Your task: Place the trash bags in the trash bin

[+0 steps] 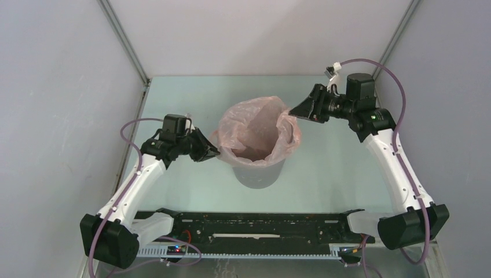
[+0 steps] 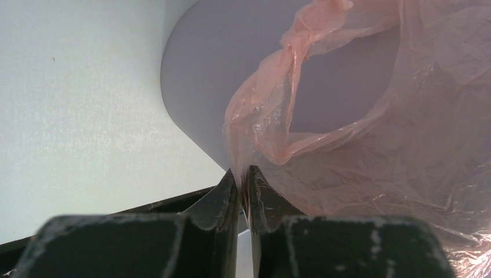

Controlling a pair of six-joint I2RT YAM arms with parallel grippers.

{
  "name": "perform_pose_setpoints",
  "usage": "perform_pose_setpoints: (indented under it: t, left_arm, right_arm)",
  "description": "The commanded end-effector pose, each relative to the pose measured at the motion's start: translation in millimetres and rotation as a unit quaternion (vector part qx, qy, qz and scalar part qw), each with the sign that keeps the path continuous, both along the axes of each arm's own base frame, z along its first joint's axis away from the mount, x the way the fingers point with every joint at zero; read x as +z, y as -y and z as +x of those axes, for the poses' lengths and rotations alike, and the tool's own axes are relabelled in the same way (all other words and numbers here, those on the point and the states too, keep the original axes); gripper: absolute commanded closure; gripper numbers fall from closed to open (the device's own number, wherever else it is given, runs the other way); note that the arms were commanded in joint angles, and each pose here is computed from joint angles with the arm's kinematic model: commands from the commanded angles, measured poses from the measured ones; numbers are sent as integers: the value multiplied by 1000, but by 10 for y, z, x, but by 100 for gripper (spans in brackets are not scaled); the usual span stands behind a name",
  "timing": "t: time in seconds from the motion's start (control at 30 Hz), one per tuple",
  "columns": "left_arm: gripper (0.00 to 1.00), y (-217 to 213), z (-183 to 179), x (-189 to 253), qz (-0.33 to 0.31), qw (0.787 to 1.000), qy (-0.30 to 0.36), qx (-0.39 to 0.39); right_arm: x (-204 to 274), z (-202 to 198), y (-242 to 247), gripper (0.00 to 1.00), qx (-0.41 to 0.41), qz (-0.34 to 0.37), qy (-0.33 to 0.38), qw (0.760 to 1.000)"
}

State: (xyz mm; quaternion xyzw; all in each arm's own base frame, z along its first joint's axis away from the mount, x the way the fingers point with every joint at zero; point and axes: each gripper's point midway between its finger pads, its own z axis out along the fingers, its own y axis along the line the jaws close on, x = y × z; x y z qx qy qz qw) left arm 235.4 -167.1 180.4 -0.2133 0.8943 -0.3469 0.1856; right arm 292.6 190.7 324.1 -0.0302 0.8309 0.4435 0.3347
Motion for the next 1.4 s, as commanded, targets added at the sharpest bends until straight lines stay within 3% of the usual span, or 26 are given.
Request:
perform_pose_setpoints:
  t: [0.0, 0.07, 0.17, 0.77, 0.97, 1.37]
  left_arm:
    - [85, 66, 95, 262, -16, 999, 40, -10]
    - [85, 84, 112, 275, -18, 999, 38, -14]
    - [85, 83, 129, 295, -16, 999, 43, -14]
    - [85, 65, 105, 149, -9, 999, 31, -7]
    - [85, 98, 109, 158, -4, 999, 28, -15]
    - [92, 52, 143, 154, 24, 999, 30, -27]
  right_arm:
    - [306, 119, -41, 62, -2, 59, 42, 997]
    - [243, 174, 61, 81, -29, 56, 27, 998]
    - [140, 253, 244, 100, -63, 73, 9, 995]
    - [-793, -77, 551, 100, -94, 17, -82, 992]
    - [-1034, -48, 487, 100, -67, 24, -116, 991]
    - [-1098, -185, 854, 100, -109, -22, -130, 985]
